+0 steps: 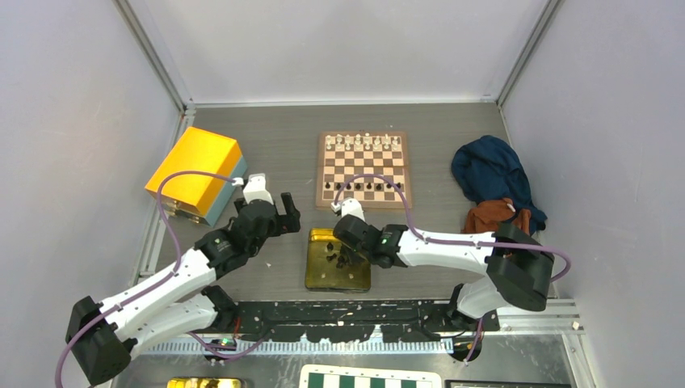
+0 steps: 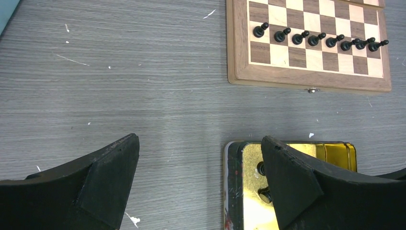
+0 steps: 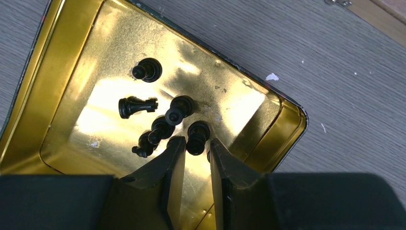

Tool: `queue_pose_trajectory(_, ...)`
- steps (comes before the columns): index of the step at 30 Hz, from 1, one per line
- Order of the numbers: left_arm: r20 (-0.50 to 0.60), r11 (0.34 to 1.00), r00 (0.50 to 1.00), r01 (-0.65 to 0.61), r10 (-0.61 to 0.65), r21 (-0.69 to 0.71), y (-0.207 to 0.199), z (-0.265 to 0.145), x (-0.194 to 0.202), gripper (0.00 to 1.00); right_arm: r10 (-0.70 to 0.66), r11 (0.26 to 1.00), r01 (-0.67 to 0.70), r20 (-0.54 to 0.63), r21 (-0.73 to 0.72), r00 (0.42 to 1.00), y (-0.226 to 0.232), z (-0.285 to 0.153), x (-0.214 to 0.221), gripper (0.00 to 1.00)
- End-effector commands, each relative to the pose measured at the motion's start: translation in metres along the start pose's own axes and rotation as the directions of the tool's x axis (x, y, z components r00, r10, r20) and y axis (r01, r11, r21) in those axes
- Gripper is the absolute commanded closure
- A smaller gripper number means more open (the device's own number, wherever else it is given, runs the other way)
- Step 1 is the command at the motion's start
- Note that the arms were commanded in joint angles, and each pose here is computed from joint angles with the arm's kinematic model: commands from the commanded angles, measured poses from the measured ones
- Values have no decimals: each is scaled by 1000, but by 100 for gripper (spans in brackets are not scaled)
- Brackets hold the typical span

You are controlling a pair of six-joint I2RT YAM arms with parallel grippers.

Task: Set up the chess pieces on the board
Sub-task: Pick up the chess piece from the storage box.

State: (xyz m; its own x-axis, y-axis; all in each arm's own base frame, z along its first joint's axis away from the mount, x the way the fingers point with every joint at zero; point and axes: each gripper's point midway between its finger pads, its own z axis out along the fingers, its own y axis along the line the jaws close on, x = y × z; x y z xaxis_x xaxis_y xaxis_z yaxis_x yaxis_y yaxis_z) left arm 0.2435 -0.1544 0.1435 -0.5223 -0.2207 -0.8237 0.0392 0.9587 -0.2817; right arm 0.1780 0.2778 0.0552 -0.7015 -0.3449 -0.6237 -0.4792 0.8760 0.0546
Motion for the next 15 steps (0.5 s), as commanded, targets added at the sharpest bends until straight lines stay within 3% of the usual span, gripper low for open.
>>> queue_pose_trajectory(1,45,999,998,40,-40,12,-4,-2,-11,1,25,1000,-25,35,-15,999,5,1,-7,69)
queue_pose_trajectory(15,37,999,999,34,-35,17,-9,1,-12,2,23,1000,-22,41,-8,999,3,0,-7,90)
